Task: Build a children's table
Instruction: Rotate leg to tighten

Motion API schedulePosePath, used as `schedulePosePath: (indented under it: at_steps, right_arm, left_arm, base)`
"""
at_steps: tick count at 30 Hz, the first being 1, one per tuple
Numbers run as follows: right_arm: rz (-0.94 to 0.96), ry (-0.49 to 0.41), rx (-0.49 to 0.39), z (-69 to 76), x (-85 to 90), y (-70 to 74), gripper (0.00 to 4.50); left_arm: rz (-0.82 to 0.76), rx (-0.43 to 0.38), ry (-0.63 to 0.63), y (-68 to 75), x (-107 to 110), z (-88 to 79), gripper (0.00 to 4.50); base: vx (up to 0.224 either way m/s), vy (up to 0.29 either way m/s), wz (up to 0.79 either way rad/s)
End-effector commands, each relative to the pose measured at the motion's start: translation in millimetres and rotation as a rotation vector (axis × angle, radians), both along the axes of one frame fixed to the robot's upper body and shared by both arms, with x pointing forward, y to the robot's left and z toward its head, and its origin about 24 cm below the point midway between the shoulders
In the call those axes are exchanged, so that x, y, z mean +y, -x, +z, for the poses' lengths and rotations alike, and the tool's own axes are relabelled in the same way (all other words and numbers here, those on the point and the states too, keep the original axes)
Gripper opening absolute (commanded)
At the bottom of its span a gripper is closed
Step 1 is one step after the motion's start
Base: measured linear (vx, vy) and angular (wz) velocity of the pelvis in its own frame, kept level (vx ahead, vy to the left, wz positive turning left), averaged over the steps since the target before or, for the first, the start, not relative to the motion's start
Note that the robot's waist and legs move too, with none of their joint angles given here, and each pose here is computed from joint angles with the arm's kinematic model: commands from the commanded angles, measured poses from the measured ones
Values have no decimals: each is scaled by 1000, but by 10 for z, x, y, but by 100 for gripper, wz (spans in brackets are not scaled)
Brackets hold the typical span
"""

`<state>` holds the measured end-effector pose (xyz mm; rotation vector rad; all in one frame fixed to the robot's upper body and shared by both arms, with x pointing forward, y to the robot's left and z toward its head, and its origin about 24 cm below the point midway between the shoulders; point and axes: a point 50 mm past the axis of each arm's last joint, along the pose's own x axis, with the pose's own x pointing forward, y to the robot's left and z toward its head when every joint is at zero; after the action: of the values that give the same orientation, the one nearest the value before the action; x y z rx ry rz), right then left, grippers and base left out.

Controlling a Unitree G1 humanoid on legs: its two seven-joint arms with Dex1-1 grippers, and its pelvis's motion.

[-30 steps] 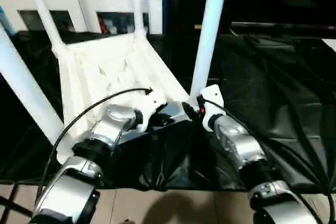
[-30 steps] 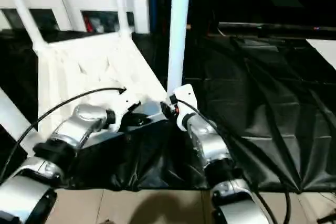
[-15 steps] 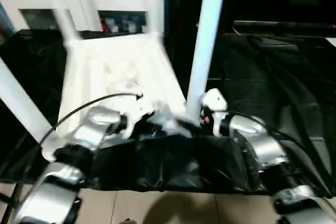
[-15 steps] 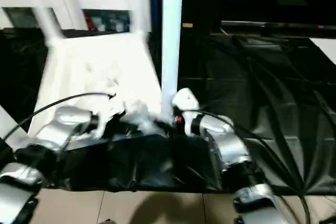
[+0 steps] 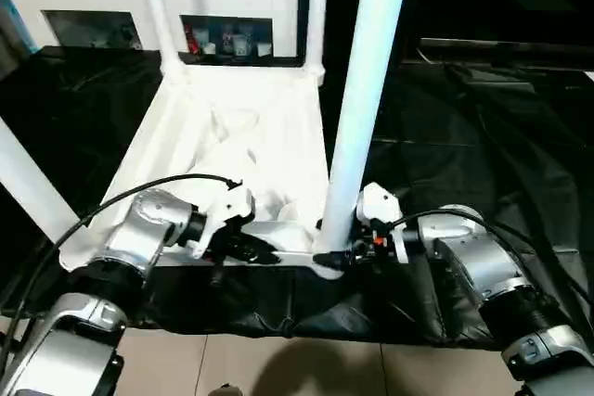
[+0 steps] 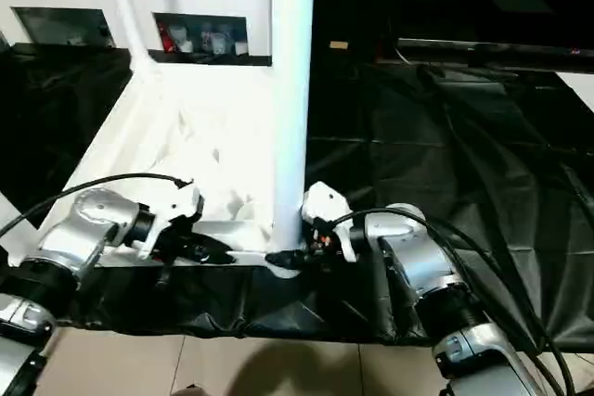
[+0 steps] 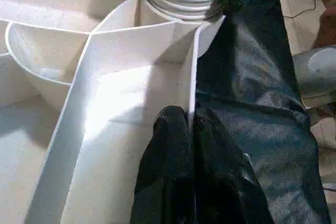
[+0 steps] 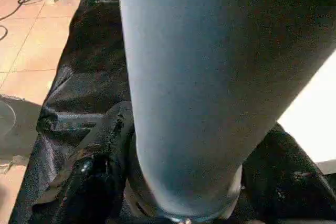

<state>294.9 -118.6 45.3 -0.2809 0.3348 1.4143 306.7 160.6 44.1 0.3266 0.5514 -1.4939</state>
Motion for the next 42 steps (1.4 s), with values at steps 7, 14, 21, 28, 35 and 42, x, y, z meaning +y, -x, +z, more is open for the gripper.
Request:
schedulePosePath:
  at_steps: [7,14,21,28,35,42]
  right_arm:
    - [-93,-66,44,-76,128,4,261]
    - [-668,-75,36,-234,247,-261,261]
    - [-781,-129,26,-225,594,-260,316]
    - [-635,-127,-54,-125,388,-271,373]
    - [-258,-56,-41,-79,91,-93,373]
    - [-65,4,42,-92,-39,4,340]
  left_arm:
    - [103,-12,12,-90,-94,-4,0]
    - [288,-80,38,-231,-509,-13,0]
    - [309,-94,71,-205,-850,-49,0]
    - [258,-72,87,-149,-728,-53,0]
    - [94,-31,132,-51,-483,12,0]
    - [-19,32,124,40,-330,47,0]
  base:
    - [0,0,0]
    - [0,0,0]
    - [0,0,0]
    - [0,0,0]
    - [0,0,0]
    - [0,0,0]
